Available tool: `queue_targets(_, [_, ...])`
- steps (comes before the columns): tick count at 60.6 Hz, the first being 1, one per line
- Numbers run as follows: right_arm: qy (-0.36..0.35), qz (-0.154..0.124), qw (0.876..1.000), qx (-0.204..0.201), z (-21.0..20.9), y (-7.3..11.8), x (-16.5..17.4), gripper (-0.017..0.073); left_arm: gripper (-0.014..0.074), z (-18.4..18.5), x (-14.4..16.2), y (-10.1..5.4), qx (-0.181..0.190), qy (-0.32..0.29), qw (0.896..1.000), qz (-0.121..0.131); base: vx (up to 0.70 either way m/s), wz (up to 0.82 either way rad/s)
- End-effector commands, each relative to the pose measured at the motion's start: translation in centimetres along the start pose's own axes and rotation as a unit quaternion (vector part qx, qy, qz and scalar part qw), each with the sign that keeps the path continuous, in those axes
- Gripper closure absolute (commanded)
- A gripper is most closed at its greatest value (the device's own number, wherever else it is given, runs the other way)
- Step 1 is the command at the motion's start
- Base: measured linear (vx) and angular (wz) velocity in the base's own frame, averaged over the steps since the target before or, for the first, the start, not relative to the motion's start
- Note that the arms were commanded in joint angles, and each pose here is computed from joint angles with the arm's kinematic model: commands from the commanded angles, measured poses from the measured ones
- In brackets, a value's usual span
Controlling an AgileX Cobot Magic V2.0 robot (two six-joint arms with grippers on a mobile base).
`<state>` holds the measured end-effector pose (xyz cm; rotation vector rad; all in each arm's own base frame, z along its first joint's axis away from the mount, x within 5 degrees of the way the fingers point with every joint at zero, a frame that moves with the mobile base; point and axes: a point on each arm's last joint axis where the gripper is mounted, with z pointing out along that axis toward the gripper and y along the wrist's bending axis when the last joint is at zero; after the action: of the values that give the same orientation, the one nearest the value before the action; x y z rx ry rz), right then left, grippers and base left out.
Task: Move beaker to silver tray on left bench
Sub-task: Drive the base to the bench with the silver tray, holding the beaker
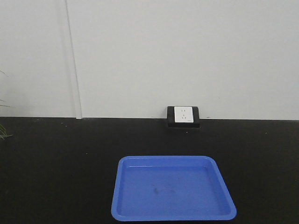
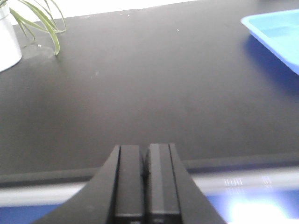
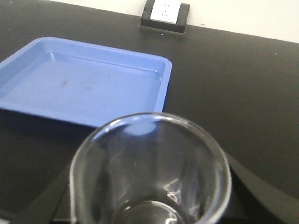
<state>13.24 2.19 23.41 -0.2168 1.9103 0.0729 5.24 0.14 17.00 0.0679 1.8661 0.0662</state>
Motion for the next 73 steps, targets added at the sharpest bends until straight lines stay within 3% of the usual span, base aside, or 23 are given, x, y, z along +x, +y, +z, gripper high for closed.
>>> queue_targets(1, [-0.019,-0.004,1.000,-0.010,-0.05,0.13,-1.09,0.0571,0.0592,0.16,-0.09,-0.07,0.003,-0.032,0.999,-0.001,-0.25,-0.04])
queue_targets(34, [-0.020,-0.004,1.000,-0.011,-0.05,0.14,-1.09,0.0571,0.0592,0.16,-0.09,-0.07,0.003,-0.032,0.999,-0.001,-0.29,0.15])
queue_targets(73, [-0.020,-0.004,1.000,-0.011,-0.06,0.15,-1.10,0.0571,0.0592,0.16,-0.09,-0.07,0.003,-0.032,0.999,-0.001,-0.32,0.43])
